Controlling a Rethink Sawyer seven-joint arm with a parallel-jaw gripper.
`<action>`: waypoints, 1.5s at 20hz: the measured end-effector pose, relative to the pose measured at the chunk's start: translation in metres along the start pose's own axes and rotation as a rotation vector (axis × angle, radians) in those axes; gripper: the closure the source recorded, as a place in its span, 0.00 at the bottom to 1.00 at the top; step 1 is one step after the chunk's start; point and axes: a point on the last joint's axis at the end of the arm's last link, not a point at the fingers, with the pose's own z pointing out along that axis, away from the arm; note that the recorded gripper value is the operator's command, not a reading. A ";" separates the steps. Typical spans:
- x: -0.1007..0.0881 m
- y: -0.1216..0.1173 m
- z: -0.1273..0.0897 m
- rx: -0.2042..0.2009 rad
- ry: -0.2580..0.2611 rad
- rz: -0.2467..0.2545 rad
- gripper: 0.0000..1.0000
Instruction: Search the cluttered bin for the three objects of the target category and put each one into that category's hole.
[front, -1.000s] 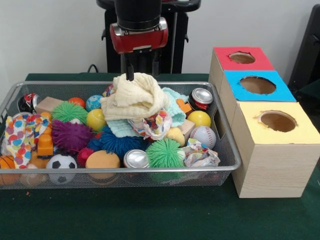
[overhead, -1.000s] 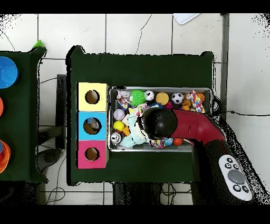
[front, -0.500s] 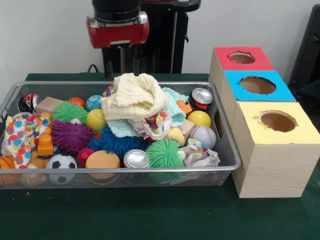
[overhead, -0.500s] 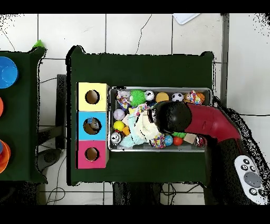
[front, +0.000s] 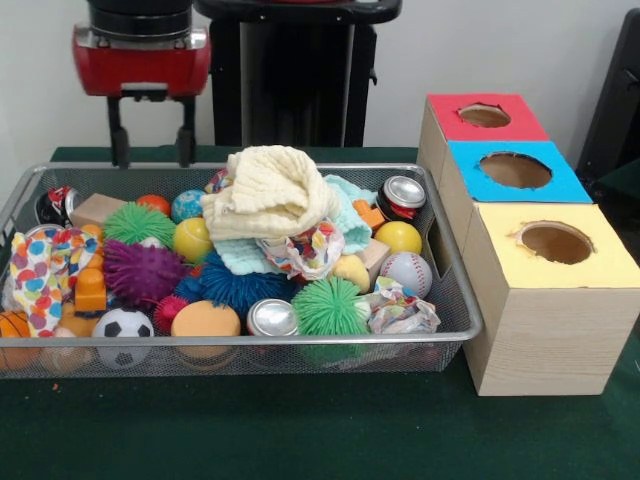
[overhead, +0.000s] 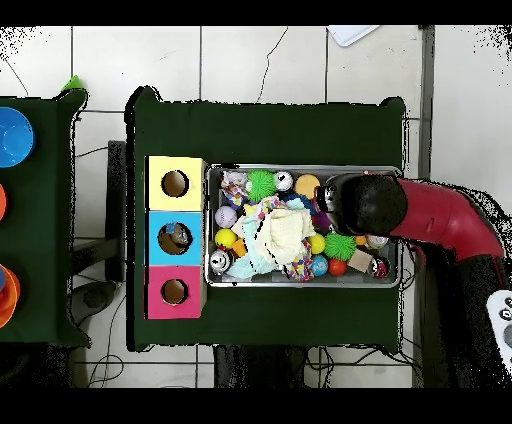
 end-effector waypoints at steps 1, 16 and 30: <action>-0.001 -0.004 0.001 0.006 -0.002 0.000 0.00; -0.015 -0.070 0.034 0.118 -0.026 -0.027 0.00; -0.016 -0.077 0.048 0.156 -0.019 -0.069 0.00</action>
